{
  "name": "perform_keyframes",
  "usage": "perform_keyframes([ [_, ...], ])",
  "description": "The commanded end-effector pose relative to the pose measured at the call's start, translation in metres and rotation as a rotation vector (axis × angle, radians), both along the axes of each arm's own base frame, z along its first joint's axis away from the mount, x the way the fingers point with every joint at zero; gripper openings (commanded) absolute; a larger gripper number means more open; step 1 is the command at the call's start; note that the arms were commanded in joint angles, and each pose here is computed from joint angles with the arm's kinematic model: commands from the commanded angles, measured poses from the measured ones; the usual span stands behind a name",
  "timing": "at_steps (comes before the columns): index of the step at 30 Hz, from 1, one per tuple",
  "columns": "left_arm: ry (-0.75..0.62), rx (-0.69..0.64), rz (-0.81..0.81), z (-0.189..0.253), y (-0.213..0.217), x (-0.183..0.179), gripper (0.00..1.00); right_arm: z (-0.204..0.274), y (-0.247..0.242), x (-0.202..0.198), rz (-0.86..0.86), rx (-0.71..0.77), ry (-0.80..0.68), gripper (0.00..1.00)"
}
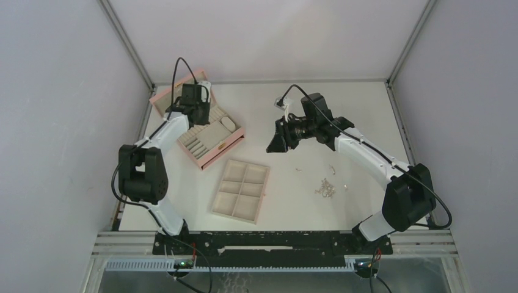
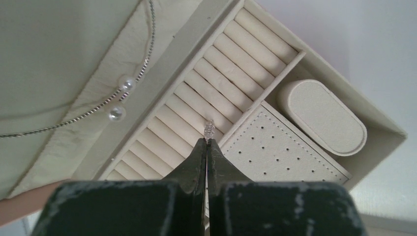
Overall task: Organize the mixed jewelry
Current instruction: Place the jewelry in the jewelry box.
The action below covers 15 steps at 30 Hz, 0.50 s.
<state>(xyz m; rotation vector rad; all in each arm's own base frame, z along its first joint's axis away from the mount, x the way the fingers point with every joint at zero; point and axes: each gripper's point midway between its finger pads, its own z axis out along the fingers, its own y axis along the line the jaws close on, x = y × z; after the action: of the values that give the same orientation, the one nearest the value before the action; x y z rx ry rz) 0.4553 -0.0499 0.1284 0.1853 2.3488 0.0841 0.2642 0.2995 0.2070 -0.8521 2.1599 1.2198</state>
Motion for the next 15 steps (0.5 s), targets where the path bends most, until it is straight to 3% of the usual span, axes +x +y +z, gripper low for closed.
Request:
perform_keyframes([
  [1,0.030,-0.090,0.020,0.000,-0.009,-0.004,0.00,0.019,0.007,0.007,0.010,0.039,-0.056,0.44],
  [15,0.082,-0.088,0.048,-0.014,-0.011,-0.021,0.00,0.012,0.010,0.002,0.027,0.021,-0.039,0.44],
])
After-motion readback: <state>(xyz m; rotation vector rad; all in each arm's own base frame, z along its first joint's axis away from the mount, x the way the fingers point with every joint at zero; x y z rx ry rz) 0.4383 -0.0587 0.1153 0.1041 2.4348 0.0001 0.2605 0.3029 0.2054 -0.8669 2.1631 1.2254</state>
